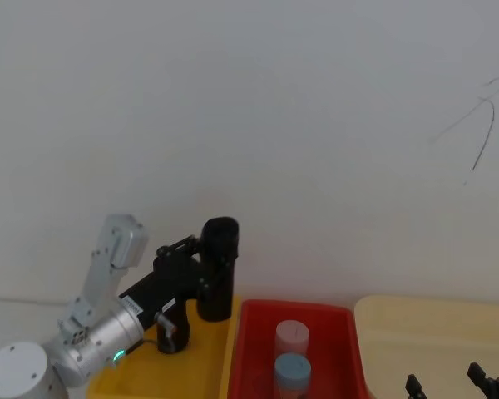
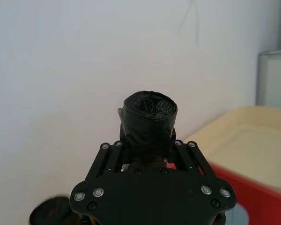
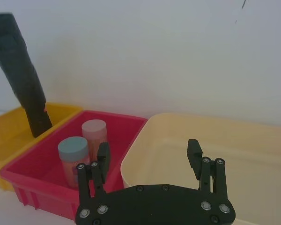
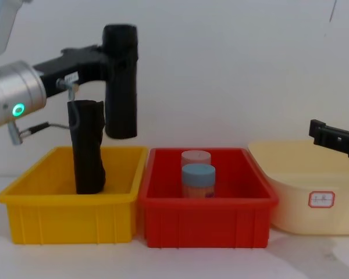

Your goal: Pick up the garbage bag with the one hand and transfer it to the other hand.

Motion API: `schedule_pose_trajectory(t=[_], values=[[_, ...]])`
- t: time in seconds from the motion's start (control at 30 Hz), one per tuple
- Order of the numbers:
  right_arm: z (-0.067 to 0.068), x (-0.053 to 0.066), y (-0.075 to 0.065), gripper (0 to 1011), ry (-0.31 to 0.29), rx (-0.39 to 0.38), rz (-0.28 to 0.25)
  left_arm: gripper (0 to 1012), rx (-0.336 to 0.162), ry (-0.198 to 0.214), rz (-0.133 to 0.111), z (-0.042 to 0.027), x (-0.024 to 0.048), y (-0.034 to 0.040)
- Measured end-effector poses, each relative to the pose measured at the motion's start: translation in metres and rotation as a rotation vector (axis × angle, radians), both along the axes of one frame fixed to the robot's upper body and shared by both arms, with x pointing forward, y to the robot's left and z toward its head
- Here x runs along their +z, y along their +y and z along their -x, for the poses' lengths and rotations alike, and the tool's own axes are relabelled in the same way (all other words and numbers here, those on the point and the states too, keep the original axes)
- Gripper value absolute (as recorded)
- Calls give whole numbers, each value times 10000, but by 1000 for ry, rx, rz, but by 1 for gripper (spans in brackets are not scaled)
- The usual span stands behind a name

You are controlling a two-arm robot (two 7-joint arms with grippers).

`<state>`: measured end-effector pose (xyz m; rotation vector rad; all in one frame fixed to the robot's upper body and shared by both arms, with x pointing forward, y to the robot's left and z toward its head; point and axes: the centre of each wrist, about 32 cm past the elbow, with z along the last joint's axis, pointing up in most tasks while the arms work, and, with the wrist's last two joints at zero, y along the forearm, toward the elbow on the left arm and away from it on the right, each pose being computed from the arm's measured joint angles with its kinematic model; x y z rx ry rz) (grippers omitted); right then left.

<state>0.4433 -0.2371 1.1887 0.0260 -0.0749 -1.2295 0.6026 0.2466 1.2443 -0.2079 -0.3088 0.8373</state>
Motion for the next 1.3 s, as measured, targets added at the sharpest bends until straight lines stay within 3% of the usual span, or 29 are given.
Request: schedule_pose_trajectory(t=[0.1, 0.17, 0.27, 0.4, 0.5, 0.73, 0.93, 0.97, 1.13, 1.17, 1.23, 1.3], values=[[0, 0, 0, 999, 0, 0, 0, 398, -56, -22, 2, -40, 108, -31], [1, -1, 0, 999, 0, 1, 0, 398, -68, -28, 2, -51, 134, -41], [7, 1, -2, 999, -2, 7, 0, 398, -127, -41, 6, -101, 216, -81], [18, 9, -8, 1000, -11, 22, 2, 398, -174, -47, 10, -144, 264, -117], [30, 11, -11, 999, -21, 35, 9, 398, -235, -46, 16, -214, 309, -176], [65, -15, -3, 999, -59, 74, 53, 398, -330, -37, 31, -333, 348, -283], [87, -60, 34, 999, -94, 110, 97, 398, -446, -14, 56, -495, 358, -432], [89, -70, 40, 999, -96, 114, 102, 398, -446, -14, 56, -495, 358, -432], [76, -110, 74, 999, -112, 131, 127, 398, -544, 14, 83, -651, 347, -597], [73, -115, 80, 999, -113, 132, 130, 398, -544, 14, 83, -651, 347, -597], [59, -134, 102, 999, -116, 135, 136, 398, -586, 32, 98, -727, 336, -691], [49, -144, 114, 999, -118, 135, 140, 398, -605, 38, 106, -757, 332, -732]])
